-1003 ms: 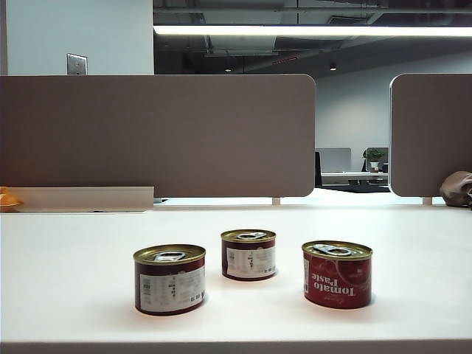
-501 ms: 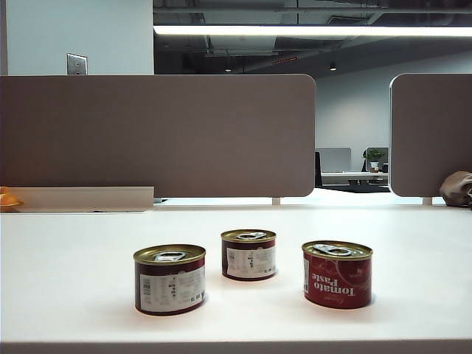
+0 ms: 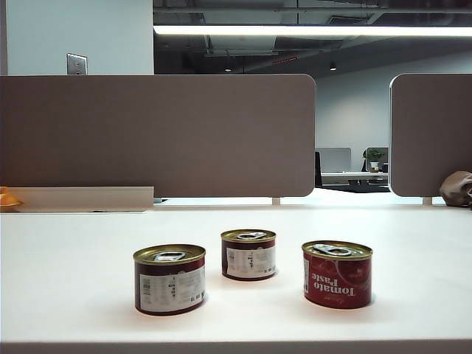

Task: Pick up the cans one by one and stack them together.

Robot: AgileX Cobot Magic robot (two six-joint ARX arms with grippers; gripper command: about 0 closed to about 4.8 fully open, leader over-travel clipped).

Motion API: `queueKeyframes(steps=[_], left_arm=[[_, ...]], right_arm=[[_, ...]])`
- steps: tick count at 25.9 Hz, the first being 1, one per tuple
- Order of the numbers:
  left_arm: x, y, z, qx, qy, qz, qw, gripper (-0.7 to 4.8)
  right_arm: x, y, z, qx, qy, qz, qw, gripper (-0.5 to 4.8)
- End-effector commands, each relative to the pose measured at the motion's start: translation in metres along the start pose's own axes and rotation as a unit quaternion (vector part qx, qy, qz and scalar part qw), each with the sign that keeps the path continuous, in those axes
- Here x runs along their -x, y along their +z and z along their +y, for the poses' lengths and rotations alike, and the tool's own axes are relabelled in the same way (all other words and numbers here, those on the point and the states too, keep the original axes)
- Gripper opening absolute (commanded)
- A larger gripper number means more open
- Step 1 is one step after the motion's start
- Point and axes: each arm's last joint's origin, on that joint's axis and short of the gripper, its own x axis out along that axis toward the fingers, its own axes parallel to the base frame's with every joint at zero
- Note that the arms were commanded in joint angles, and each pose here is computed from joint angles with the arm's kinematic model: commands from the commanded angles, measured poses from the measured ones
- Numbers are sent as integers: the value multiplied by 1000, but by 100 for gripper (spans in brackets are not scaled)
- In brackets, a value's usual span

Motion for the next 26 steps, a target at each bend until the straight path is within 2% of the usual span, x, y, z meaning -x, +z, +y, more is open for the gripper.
queueKeyframes(steps=[1,4,7,8,9,11,12,14,15,18,21,23,26], left_arm=[[13,43,-1,34,-33,-96,994,-5],[26,70,-2,56,-72,-137,986,-5],[40,93,-5,65,-123,-169,976,-5],[47,103,-6,59,-150,-182,970,-5],[49,107,-7,55,-162,-187,967,-5],[56,114,-10,41,-205,-196,958,-5],[57,115,-10,42,-218,-196,955,-5],[58,115,-11,65,-238,-184,951,-5],[57,113,-11,84,-240,-170,952,-5],[54,107,-11,146,-247,-122,950,-5],[54,103,-13,156,-264,-100,947,0],[53,101,-13,160,-264,-89,947,41],[53,99,-13,164,-267,-78,947,40]], right_arm=[[8,38,5,-118,99,-194,969,0],[22,60,7,-175,151,-306,924,0],[35,74,8,-195,189,-387,881,0],[42,79,8,-195,203,-421,862,0],[45,80,8,-200,212,-434,852,0],[53,85,10,-220,261,-456,822,0],[55,86,11,-212,276,-459,818,-1],[57,85,15,-187,340,-432,814,0],[58,84,17,-172,386,-403,812,0],[58,81,22,-155,464,-335,805,-1],[60,79,24,-173,504,-293,794,0],[59,79,24,-210,516,-268,786,0],[59,78,24,-226,534,-238,779,0]])
